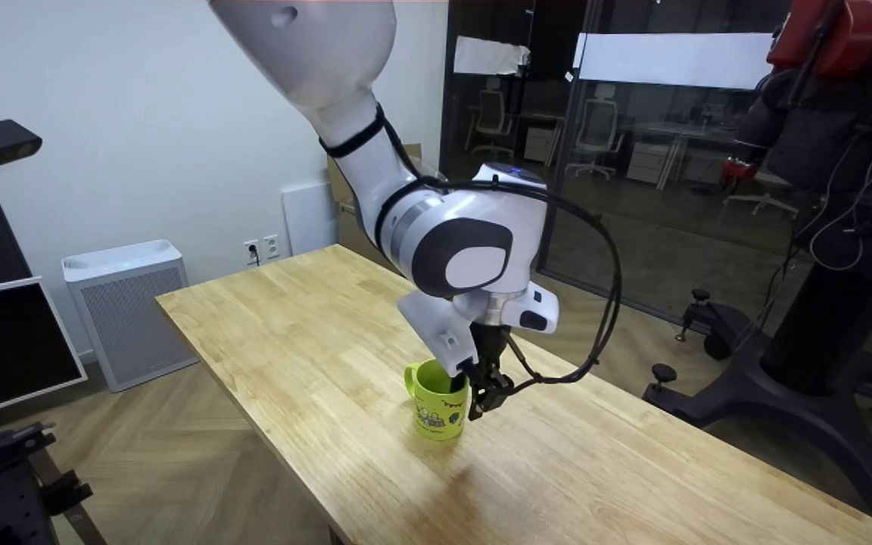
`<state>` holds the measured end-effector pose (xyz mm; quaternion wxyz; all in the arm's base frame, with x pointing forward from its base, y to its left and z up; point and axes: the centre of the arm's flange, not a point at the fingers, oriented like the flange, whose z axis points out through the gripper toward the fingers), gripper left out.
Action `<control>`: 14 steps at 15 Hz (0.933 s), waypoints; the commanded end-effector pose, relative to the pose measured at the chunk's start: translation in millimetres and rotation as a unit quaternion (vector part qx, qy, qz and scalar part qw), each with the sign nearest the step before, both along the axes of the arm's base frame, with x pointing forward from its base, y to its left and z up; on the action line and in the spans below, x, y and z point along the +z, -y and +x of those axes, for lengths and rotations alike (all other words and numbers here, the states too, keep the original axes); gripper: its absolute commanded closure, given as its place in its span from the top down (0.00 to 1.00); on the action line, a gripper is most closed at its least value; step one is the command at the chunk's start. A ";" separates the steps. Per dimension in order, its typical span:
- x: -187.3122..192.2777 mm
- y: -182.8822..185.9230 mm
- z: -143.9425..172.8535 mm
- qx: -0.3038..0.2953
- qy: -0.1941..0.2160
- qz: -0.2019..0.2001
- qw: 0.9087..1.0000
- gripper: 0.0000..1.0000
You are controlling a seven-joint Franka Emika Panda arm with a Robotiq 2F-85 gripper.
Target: Move the mug slightly to the right
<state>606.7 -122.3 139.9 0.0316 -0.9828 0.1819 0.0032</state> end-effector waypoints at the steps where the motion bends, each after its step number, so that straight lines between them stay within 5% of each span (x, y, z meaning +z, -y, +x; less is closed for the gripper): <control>1: -1.4 -4.2 13.0 -0.004 -0.006 -0.003 1.000 0.25; 5: -2.2 -15.1 12.5 0.010 -0.011 -0.005 1.000 0.01; 14: 12.0 8.5 1.0 -0.025 -0.057 -0.013 0.998 0.03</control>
